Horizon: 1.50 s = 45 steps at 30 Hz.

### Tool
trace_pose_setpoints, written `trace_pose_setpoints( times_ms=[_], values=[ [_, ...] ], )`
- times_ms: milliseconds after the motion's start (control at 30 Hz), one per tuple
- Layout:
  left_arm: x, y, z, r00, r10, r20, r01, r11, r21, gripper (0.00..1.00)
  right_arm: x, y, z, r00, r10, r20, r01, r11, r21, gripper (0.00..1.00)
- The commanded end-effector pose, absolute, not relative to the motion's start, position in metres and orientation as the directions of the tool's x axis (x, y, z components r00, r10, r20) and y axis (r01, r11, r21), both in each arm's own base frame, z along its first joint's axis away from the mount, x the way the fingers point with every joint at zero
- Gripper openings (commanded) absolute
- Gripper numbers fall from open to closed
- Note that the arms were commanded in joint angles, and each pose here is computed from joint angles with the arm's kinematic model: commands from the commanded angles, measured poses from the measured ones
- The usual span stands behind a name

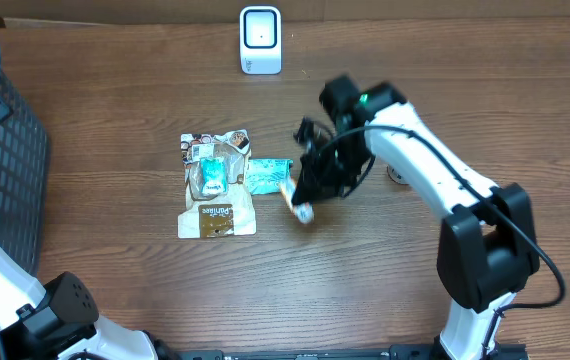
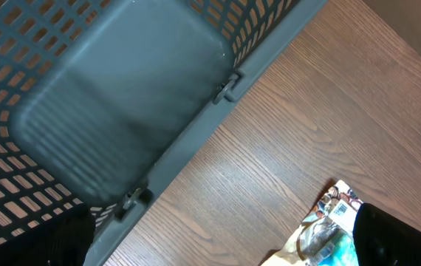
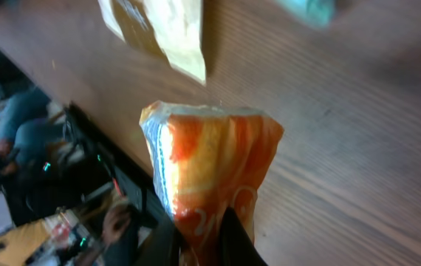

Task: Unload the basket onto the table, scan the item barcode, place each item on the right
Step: 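Move the orange tissue pack right of the pile and set it down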

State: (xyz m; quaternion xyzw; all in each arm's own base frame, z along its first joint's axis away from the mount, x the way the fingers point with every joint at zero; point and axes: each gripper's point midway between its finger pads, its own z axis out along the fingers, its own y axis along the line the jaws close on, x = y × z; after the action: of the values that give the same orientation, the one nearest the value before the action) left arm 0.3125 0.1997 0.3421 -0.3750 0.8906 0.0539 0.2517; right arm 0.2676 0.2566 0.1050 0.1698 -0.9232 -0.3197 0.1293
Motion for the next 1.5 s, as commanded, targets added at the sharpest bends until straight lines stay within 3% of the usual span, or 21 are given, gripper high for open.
trace_pose_setpoints(
  times_ms=[0,67,133,267,500,867,1033,1167,1267,1467],
  values=[
    [0.312,0.199,0.342,-0.585,-0.647,-0.489,-0.7,0.707,-0.098,0.99,0.242,0.263,0.086,-0.884,-0.439,0.16,-0.207,0.674,0.709,0.04],
    [0.312,0.199,0.342,-0.585,-0.647,-0.489,-0.7,0.707,-0.098,1.0,0.237,0.259,0.075,-0.883,-0.436,0.176,-0.199,0.685,0.7,0.07],
    [0.312,0.199,0.342,-0.585,-0.647,-0.489,-0.7,0.707,-0.098,1.0,0.236,0.254,0.066,-0.887,-0.419,0.195,-0.192,0.717,0.67,0.17],
    [0.312,0.199,0.342,-0.585,-0.647,-0.489,-0.7,0.707,-0.098,1.0,0.253,0.223,0.043,-0.923,-0.315,0.222,-0.186,0.868,0.46,0.23],
    [0.312,0.199,0.342,-0.585,-0.647,-0.489,-0.7,0.707,-0.098,1.0,0.293,0.192,0.041,-0.967,-0.218,0.13,-0.188,0.959,0.211,0.47],
    [0.312,0.199,0.342,-0.585,-0.647,-0.489,-0.7,0.707,-0.098,0.99,0.33,0.151,0.071,-0.991,-0.13,0.019,-0.132,0.988,-0.086,0.46],
    [0.312,0.199,0.342,-0.585,-0.647,-0.489,-0.7,0.707,-0.098,1.0,0.313,0.166,0.079,-0.98,-0.181,0.087,-0.182,0.983,0.004,0.33],
    [0.312,0.199,0.342,-0.585,-0.647,-0.489,-0.7,0.707,-0.098,1.0,0.296,0.188,0.083,-0.952,-0.288,0.107,-0.287,0.958,0.03,0.33],
    [0.312,0.199,0.342,-0.585,-0.647,-0.489,-0.7,0.707,-0.098,1.0,0.287,0.203,0.084,-0.929,-0.361,0.084,-0.365,0.931,-0.029,0.34],
    [0.312,0.199,0.342,-0.585,-0.647,-0.489,-0.7,0.707,-0.098,0.99,0.286,0.215,0.089,-0.899,-0.438,-0.012,-0.419,0.868,-0.268,0.56]
  ],
)
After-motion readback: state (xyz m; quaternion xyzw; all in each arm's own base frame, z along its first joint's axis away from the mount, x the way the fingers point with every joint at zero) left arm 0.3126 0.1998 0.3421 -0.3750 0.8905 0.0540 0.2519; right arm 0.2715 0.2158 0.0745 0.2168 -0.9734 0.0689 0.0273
